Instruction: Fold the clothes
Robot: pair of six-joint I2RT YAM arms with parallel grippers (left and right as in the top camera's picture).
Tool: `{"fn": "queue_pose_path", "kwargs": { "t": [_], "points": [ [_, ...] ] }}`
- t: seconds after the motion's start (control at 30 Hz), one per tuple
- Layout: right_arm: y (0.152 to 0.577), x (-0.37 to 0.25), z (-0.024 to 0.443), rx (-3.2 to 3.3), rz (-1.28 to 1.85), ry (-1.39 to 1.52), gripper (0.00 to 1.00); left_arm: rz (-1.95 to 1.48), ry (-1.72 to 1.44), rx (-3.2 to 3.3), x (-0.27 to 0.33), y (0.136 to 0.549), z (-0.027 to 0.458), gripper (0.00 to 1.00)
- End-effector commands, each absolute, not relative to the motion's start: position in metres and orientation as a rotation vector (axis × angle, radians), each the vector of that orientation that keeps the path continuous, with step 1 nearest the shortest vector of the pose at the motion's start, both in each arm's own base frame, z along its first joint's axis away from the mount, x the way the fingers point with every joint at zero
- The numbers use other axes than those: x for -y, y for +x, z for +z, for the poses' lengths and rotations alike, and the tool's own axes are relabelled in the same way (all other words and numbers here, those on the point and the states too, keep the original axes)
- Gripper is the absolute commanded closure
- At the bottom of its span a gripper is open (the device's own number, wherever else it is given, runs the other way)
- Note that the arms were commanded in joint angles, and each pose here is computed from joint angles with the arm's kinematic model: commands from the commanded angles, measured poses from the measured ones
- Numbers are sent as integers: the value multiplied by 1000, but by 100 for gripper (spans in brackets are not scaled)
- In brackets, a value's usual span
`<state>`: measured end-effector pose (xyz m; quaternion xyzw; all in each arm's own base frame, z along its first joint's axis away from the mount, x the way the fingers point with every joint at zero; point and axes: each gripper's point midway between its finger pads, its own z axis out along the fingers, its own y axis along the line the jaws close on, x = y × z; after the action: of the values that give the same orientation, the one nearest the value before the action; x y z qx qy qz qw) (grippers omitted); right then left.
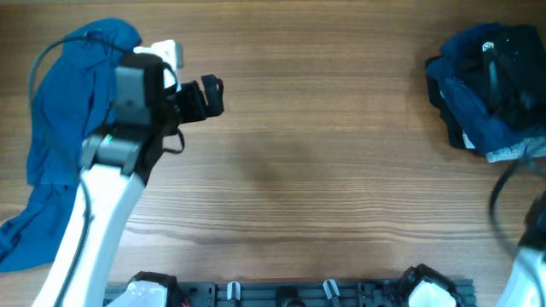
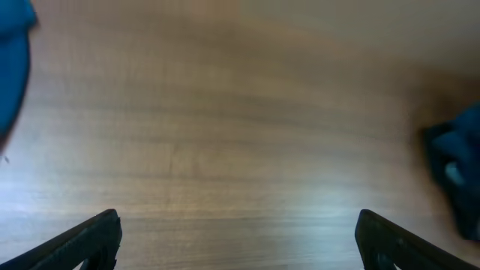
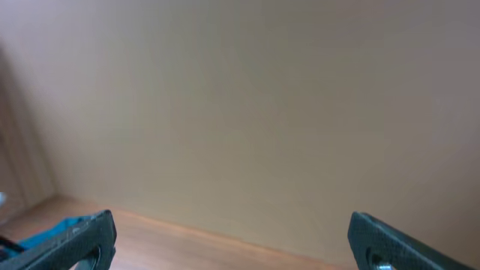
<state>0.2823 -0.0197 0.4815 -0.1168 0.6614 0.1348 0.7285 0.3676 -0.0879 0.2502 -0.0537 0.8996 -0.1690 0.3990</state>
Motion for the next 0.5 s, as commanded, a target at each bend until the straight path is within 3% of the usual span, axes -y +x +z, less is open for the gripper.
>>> {"fn": "queue_pose_path", "kwargs": {
  "t": [0.0,0.47],
  "points": [
    [269,24,486,-1445,158,-233,0,-440,-98,-2184,85,352,283,0],
    [286,35,391,-1806,409,15,0,-494,-69,-2188,91,333,291,0]
  ]
}}
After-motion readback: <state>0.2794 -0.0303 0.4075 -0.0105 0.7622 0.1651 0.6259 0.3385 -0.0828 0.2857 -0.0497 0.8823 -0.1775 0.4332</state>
